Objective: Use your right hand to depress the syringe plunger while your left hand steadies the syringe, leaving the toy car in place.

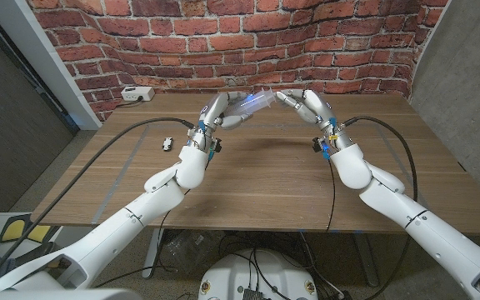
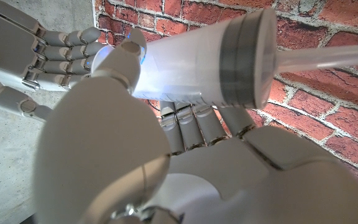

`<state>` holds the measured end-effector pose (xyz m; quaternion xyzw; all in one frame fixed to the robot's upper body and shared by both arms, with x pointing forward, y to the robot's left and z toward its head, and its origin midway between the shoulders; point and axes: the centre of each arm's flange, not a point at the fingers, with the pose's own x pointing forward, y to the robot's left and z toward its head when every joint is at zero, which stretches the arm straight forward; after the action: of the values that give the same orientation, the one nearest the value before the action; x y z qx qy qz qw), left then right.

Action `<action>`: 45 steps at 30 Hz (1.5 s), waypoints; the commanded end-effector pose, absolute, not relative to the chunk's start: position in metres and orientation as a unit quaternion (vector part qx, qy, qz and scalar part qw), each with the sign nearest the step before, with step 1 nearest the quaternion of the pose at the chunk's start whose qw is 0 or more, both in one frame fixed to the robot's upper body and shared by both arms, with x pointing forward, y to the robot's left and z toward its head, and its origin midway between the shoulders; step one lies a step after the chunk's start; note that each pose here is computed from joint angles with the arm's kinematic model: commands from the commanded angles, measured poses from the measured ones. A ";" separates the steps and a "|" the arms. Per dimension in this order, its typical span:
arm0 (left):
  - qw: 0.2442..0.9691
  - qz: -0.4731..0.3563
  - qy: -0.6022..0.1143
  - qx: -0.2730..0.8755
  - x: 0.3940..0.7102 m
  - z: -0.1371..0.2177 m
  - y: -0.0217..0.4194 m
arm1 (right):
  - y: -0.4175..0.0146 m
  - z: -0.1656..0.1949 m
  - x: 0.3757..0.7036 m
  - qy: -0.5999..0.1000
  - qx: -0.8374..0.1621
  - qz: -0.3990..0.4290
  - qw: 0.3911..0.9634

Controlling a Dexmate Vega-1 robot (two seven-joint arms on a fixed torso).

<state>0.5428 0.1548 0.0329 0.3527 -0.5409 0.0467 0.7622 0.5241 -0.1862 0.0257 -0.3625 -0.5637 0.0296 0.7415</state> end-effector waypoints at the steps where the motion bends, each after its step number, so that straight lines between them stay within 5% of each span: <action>1: 0.760 0.044 -0.542 0.356 0.545 0.035 0.154 | -0.185 0.027 0.525 -0.564 -0.364 0.032 0.741; 45: 0.761 0.046 -0.541 0.354 0.540 0.029 0.159 | -0.189 0.024 0.519 -0.564 -0.354 0.011 0.746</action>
<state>0.5417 0.1562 0.0302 0.3546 -0.5420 0.0416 0.7608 0.5217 -0.1862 0.0241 -0.3578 -0.5624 0.0219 0.7451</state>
